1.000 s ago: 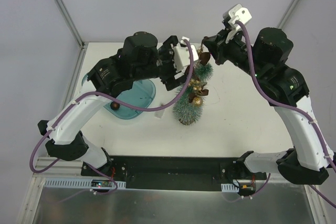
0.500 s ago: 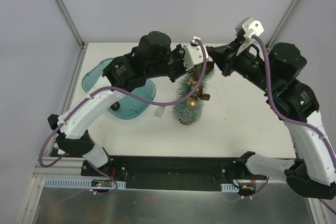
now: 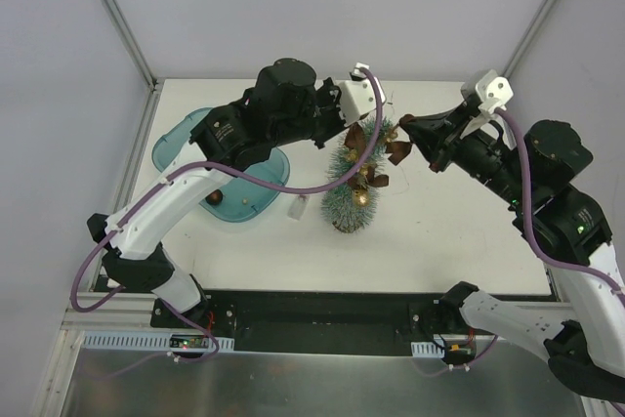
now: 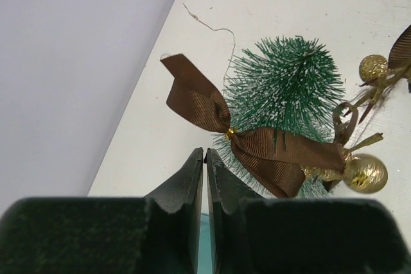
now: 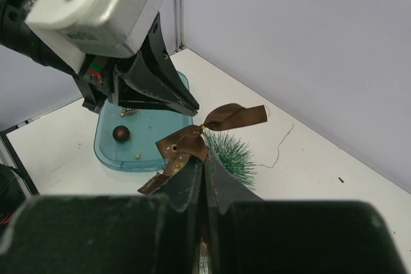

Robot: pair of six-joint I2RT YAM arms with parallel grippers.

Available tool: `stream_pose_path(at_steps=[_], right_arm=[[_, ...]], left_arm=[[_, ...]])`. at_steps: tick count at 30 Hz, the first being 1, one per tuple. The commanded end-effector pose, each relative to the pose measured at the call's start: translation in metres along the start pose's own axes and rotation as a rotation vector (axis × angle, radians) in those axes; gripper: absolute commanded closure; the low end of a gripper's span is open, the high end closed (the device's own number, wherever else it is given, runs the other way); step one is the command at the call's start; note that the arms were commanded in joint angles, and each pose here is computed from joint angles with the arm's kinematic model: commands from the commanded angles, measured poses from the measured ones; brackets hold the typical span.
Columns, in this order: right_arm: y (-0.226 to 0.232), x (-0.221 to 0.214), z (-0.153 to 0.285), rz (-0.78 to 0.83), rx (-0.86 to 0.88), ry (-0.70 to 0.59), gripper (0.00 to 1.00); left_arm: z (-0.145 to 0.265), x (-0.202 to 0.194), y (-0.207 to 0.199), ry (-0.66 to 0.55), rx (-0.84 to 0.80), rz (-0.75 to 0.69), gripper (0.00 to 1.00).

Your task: Decorate the small christmas tree

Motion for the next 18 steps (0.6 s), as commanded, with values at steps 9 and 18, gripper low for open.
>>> stream_pose_path(at_steps=[9,18], right_arm=[[-0.006,-0.026,0.003,-0.026,-0.080,0.027,0.98],[-0.016,-0.062,0.010,-0.049,-0.196,0.080,0.95]], left_arm=[[0.027,0.014,0.019,-0.070,0.082,0.012,0.96],[0.033,0.012,0.023,-0.072,0.093,0.015,0.96]])
Point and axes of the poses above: each gripper's point midway between its finger pads, its own z axis back along the fingers, its own y axis along the line the jaws close on, x = y × z, the point moved 1 cm from there along z, back along the fingers, and after that the axes turned 12 degrees about z, right-handed, at the moved point
